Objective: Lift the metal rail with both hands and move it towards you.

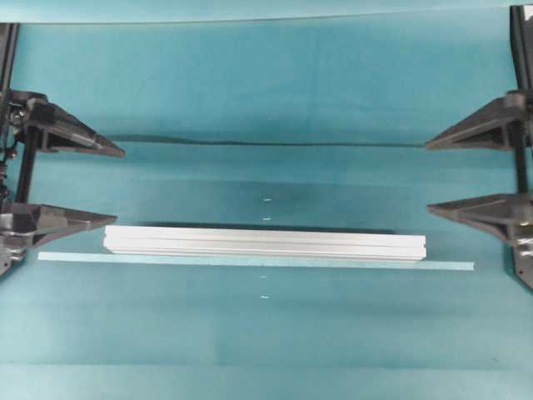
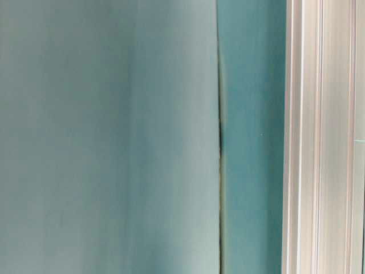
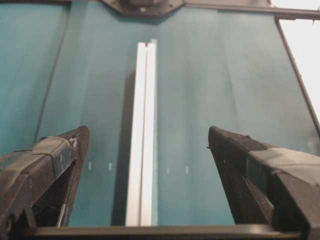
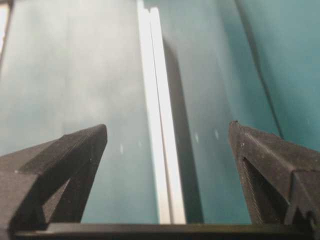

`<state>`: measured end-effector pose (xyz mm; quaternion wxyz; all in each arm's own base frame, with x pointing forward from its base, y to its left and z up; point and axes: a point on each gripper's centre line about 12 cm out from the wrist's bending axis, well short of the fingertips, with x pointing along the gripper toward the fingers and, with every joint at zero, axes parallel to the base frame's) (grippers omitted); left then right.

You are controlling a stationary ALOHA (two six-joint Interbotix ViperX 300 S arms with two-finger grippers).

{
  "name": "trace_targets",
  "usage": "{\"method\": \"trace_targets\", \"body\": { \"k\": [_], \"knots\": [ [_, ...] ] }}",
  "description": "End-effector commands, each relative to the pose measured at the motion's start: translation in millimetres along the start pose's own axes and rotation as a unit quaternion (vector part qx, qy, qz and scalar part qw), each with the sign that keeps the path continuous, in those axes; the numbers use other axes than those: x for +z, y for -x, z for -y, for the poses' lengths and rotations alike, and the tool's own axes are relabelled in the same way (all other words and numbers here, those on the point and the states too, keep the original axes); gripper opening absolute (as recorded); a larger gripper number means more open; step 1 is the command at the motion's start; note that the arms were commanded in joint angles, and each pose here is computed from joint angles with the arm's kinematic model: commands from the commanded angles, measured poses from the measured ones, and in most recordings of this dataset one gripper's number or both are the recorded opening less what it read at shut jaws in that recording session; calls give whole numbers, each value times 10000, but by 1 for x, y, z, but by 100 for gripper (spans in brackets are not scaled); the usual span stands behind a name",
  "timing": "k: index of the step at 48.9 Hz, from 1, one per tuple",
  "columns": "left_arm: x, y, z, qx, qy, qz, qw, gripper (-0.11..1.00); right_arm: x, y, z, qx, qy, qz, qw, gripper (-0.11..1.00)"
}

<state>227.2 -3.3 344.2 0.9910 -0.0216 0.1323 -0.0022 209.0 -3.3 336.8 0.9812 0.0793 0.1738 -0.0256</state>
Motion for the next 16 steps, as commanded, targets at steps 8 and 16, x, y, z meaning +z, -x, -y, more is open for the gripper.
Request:
{"method": "trace_targets", "body": {
  "k": [8,16],
  "knots": [
    [7,3,1,-15,-9,138,9999,98,2,2,0,33,4,228,9997,99],
    [6,3,1,-15,-1,137,9999,98,2,1,0,46,4,288,9996,99]
  ]
}}
